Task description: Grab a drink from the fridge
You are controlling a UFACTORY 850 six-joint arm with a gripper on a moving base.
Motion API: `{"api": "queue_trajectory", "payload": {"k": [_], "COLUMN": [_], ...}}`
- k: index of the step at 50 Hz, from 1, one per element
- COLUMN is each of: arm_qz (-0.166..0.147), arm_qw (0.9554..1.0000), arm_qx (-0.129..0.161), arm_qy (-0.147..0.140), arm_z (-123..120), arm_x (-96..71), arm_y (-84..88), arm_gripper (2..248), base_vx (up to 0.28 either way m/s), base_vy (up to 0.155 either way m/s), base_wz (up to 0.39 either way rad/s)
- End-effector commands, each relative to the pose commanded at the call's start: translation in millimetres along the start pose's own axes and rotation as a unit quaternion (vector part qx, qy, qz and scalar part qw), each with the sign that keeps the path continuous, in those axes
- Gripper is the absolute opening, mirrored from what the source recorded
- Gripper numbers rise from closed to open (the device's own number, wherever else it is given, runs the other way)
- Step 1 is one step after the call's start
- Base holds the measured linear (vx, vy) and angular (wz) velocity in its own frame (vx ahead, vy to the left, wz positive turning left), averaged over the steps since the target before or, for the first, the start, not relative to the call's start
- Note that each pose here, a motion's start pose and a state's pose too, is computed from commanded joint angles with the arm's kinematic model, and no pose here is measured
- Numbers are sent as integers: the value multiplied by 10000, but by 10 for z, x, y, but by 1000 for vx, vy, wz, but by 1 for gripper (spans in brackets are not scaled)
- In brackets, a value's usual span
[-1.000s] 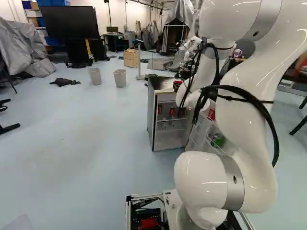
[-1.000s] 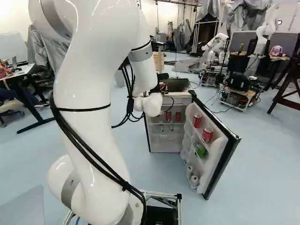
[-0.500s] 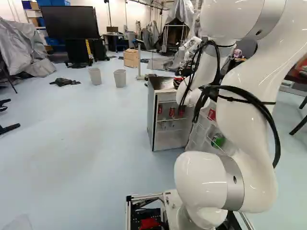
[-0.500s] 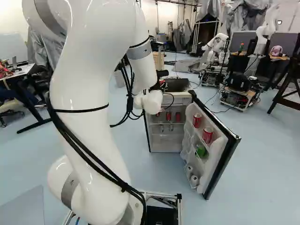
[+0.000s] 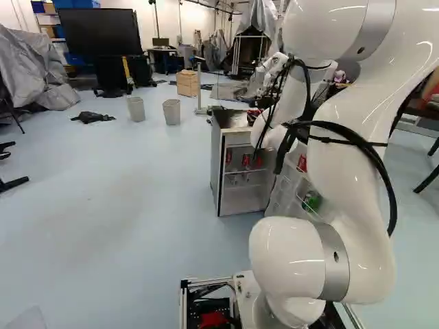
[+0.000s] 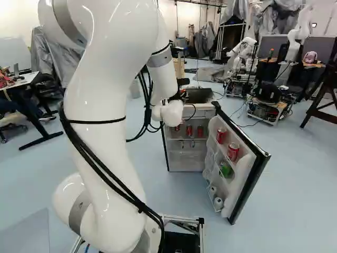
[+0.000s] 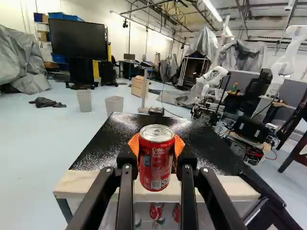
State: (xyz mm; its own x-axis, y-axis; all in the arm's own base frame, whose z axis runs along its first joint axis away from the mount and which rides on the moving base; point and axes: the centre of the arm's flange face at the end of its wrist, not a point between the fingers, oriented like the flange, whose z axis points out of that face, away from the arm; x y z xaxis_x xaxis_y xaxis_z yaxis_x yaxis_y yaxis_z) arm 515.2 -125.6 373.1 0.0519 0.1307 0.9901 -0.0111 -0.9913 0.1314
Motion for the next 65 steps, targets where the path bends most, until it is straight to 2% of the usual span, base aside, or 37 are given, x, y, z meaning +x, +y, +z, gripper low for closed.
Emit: {"api": "queue_trajectory", "payload": {"k": [31, 47, 65], "arm_qz": [-35, -6, 4], "arm_qw": [9999, 10000, 10000], "arm_qx": [59, 80, 86], "arm_qy": [128, 17, -19], "arm_z": [430, 469, 472], "arm_x": [-50, -199, -243], "arm_y": [19, 1, -5], "arm_gripper": [92, 92, 92], "base_vx": [0, 0, 0], "base_vy": [0, 0, 0], "base_wz": [0, 0, 0]}}
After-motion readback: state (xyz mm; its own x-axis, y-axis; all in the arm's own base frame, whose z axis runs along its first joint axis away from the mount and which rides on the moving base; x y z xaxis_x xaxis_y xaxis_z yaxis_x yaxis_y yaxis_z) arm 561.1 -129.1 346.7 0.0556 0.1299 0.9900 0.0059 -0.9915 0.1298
